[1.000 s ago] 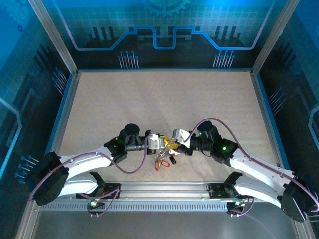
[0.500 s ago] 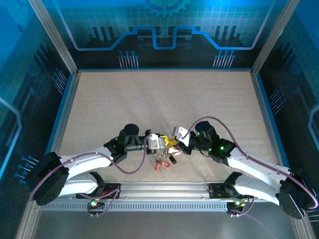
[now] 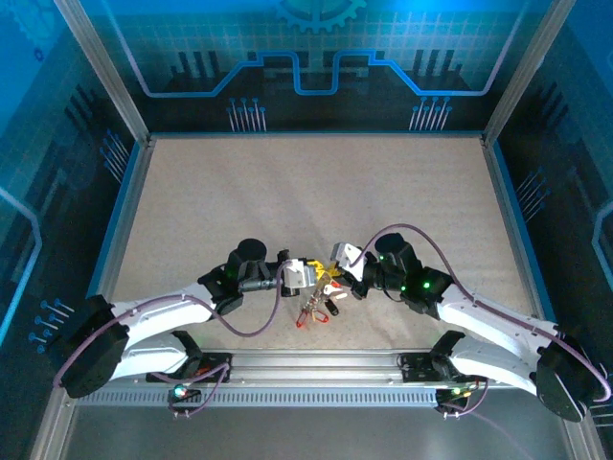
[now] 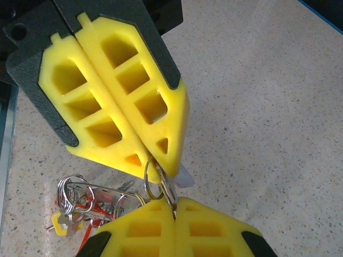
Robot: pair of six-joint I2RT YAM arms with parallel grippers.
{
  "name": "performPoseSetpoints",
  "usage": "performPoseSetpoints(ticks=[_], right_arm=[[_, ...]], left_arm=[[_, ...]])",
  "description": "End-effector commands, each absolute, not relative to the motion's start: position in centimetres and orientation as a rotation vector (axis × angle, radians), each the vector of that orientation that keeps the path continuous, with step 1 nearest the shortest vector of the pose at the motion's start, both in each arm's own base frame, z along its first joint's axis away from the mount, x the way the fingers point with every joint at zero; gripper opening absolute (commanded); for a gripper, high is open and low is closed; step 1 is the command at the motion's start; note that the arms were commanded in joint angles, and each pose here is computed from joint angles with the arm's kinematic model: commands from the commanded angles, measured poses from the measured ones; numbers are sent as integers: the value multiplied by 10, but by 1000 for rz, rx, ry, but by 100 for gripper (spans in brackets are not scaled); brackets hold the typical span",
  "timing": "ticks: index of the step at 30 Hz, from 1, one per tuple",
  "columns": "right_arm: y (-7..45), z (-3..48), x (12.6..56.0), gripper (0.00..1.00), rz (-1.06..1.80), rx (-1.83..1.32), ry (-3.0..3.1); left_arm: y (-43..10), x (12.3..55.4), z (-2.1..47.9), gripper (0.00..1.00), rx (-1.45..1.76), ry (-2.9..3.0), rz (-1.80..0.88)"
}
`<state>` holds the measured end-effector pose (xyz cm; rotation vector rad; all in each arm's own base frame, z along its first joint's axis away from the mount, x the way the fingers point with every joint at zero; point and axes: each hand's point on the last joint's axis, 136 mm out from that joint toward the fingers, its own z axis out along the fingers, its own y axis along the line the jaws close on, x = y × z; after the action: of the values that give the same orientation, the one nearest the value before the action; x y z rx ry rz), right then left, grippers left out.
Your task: Put the keys on the keyring
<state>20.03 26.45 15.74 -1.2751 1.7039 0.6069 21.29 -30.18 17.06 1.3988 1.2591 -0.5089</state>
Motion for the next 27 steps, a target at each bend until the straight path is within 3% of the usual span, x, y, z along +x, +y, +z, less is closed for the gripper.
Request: performPoseSetpoints(ticks=[1,3,8,13,14,17,23,25,27], right_arm=[[262,151,195,14,632,-1281,1730],[263,151,194,19,642,-1290,1723],[266,148,194,12,660,-1303,1728],[267,149,195,18,664,-1299,1733],[267,149,196,17,663,-1301,1732],[267,149,196,1,663,-1300,1733],[266,153,198,0,650,-1293,1719],[265,154,199,17,647,-1290,1715],[265,153,199,21,649,-1287,1720]], left_arm=[[-298,217,181,0,1387,1220,-442],[-298,217,182,0,1385,1215,-446],[-302,215,185,0,1386,1195,-470],[-304,215,187,0,1387,1183,-477],[-304,215,188,0,1388,1179,-480],[-305,214,188,0,1391,1178,-482],[-303,215,186,0,1397,1179,-465],[-302,214,185,0,1399,1180,-460],[-302,213,185,0,1401,1179,-467]])
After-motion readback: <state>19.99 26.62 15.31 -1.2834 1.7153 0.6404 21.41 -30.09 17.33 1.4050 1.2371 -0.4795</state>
